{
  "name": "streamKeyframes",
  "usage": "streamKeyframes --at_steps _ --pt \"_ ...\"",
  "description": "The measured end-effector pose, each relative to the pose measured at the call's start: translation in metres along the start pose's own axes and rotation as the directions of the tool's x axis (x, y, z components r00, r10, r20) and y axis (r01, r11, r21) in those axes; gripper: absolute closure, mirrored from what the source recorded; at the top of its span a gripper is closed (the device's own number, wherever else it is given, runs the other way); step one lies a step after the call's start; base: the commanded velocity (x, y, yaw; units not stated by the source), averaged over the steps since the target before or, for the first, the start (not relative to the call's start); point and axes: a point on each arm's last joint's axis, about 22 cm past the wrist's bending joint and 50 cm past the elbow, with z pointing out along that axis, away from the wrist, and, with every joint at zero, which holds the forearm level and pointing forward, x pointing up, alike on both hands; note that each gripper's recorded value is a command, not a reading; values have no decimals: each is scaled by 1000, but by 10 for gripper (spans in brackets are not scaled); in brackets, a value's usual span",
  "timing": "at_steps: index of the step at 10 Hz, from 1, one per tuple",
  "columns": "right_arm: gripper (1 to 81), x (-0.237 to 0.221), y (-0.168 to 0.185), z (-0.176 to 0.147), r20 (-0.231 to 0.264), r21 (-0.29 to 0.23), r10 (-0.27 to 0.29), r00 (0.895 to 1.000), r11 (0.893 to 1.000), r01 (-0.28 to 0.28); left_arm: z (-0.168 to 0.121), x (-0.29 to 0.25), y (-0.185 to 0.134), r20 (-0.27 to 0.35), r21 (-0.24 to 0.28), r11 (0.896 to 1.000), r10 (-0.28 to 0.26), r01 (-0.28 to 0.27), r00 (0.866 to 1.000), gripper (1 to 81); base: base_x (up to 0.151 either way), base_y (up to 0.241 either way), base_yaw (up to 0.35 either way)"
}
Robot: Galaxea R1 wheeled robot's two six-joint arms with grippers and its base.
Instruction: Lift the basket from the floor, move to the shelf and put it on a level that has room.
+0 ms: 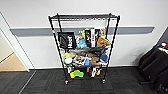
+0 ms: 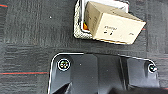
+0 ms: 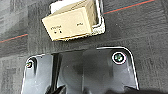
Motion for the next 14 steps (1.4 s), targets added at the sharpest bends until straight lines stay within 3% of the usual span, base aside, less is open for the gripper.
streamKeyframes --at_steps 3,8,14 --pt "10 17 3 4 -15 -2 -3 1000 1000 3 4 38 4 -41 -6 1000 1 -1 999 10 0 0 0" --pt "10 6 15 28 58 -15 36 998 999 -35 35 24 -8 38 7 1000 -28 28 999 10 0 0 0" --pt "10 4 38 64 130 -52 103 986 994 -97 82 40 -16 94 14 997 -73 73 993 10 0 0 0"
